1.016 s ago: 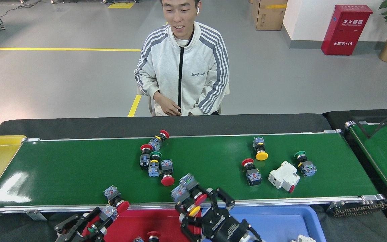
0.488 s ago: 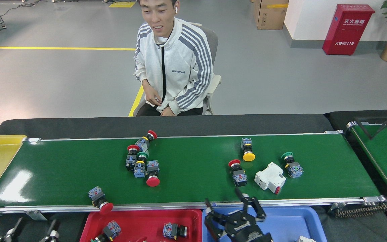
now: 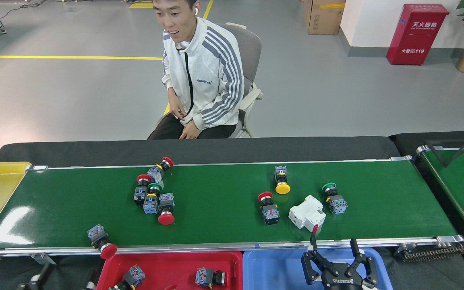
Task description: Pick switch part from conveyor to tray
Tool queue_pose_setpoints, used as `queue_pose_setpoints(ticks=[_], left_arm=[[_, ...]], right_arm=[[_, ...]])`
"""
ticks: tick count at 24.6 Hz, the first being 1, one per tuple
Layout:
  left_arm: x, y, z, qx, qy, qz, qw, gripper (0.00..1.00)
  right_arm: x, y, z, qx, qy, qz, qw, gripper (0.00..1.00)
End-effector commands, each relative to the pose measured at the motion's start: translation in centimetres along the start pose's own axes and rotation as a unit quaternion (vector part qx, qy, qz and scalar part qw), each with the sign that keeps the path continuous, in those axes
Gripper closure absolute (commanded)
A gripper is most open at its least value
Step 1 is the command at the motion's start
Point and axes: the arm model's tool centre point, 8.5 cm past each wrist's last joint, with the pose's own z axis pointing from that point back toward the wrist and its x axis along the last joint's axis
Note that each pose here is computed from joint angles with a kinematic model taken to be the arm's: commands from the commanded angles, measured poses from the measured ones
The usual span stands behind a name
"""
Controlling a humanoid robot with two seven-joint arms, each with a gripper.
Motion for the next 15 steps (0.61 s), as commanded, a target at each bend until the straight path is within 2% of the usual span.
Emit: queue_pose_setpoints(ticks=[1,5,8,15], left_arm=[[-0.2,0.5,-0.9,-0.013,0.021,-0.009,1.000,0.00],[-0.8,0.9,-2.7,-0.004,0.037,-0.007,0.999,0.00],[-1.7,0.6,-4.3,-0.005,0.062,0.002,0.998,0.00],[-3.7,0.8,-7.1,-0.007,0.097,-0.009,0.995,0.00]], right_arm=[[1.0,-0.4,-0.5,0.007,-0.049,0.009,0.999,0.00],[2.3,-0.1,-0.6,0.041,-0.117,0.014,0.992,0.00],[3.0,-0.6,-1.2,0.048,-0.147,0.018,0.988,0.00],[4.1,-1.7,-3.6,0.051,-0.169,0.031,0.984,0.00]])
